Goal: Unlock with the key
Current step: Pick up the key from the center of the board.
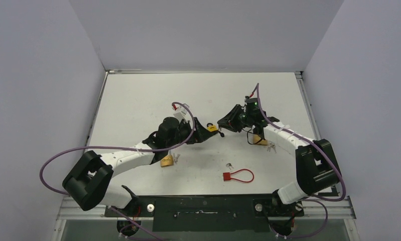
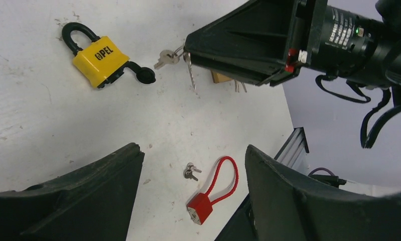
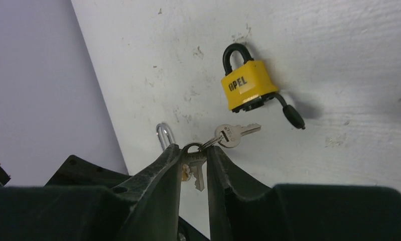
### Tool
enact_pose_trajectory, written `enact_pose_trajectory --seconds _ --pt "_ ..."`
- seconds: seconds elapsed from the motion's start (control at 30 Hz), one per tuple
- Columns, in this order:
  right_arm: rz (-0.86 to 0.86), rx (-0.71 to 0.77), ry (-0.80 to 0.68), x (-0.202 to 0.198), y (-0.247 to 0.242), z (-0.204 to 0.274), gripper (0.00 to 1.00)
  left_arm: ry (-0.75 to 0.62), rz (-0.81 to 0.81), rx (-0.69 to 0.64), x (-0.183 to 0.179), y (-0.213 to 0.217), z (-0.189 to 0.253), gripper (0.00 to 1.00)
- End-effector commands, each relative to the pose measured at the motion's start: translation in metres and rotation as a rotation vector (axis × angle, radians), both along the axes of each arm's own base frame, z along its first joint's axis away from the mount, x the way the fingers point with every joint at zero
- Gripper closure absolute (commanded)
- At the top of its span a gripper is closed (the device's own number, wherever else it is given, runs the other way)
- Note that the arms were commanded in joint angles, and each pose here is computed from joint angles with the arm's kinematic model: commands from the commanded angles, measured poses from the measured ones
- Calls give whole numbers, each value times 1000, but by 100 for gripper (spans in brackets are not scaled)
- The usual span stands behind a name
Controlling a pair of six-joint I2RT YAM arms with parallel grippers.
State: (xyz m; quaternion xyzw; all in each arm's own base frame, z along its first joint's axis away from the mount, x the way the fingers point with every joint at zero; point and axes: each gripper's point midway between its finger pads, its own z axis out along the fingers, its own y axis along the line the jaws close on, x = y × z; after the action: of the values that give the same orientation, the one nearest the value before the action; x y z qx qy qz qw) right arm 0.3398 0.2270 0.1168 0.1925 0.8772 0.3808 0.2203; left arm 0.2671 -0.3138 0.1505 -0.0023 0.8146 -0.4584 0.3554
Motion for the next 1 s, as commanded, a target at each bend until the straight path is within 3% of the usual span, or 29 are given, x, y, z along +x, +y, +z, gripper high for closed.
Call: enact_pose_trajectory --seconds 0.0,0.27,0.67,0.73,0.83,0.97 --pt "-28 197 -57 -6 30 47 93 -83 31 -111 19 -24 37 33" --pt "-34 245 -15 -25 50 47 93 -76 9 -85 23 -43 25 46" --pt "-18 249 1 -28 54 44 93 -95 9 -35 28 -43 17 100" --pt "-16 244 -1 -28 53 44 81 -116 -2 -27 28 -43 20 100" --pt "26 220 -49 -23 45 48 42 -152 -46 20 23 -40 25 100" --pt "139 148 -284 -12 26 81 23 -210 -193 110 3 -35 32 100"
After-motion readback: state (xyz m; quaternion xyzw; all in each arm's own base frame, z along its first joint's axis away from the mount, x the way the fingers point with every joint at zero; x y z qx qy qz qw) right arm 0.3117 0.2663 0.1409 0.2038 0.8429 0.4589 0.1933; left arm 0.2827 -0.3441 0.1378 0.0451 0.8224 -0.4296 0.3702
